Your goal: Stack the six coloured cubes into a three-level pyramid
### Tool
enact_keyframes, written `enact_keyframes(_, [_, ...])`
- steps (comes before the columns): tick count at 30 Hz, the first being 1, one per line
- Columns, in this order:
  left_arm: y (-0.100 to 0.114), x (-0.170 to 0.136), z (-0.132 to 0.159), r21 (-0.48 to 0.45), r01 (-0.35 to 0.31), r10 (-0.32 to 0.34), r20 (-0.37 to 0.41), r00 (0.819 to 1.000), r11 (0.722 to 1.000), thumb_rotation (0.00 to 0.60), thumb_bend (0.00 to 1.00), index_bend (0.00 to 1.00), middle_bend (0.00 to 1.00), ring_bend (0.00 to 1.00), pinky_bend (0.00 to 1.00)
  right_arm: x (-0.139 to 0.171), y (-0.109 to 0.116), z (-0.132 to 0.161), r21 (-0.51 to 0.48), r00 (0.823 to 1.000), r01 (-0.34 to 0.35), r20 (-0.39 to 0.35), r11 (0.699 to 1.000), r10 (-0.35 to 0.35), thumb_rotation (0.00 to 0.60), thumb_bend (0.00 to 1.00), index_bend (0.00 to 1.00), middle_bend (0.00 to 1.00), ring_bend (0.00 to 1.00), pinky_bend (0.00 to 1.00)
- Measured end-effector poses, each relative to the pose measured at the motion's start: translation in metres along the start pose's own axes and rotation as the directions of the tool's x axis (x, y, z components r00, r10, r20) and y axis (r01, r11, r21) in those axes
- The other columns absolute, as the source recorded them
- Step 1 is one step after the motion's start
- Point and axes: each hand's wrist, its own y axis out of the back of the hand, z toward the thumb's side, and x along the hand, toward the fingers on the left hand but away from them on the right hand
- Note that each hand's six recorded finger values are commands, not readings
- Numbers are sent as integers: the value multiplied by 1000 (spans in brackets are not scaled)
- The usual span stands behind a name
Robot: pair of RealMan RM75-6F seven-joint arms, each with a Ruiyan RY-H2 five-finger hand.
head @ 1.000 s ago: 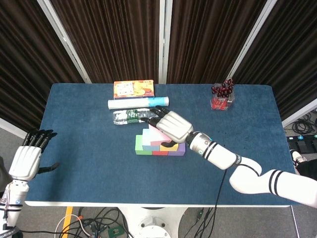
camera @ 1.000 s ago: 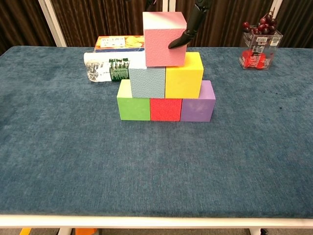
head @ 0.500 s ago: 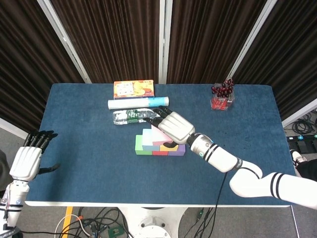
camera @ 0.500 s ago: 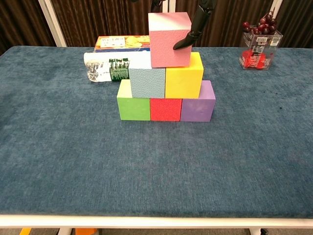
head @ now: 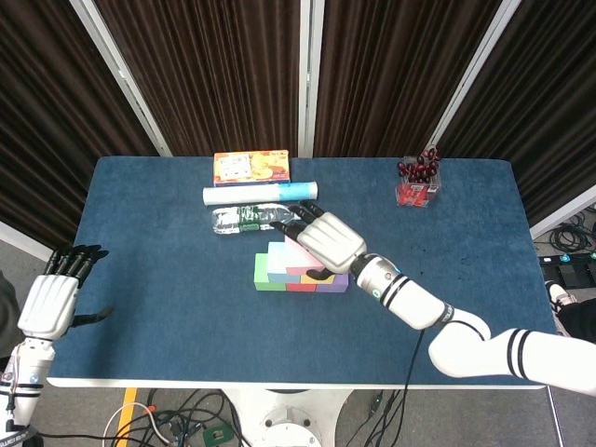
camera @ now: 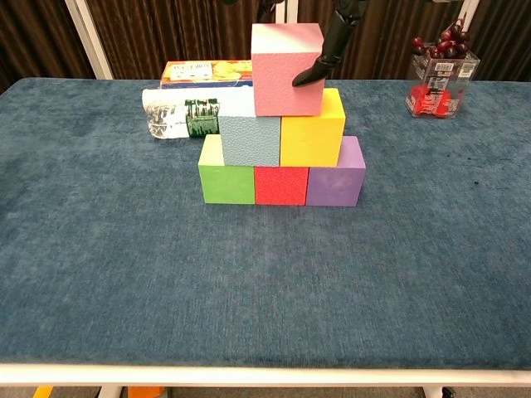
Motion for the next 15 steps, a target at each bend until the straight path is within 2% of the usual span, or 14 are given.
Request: enact_keyframes(15, [-1, -1, -2, -7, 4, -4, -6, 1000, 1000, 600, 91, 166, 124, 81, 38, -5, -1, 3, -1, 1000, -1, 14, 1000, 1, 600, 171, 0, 282, 0, 0])
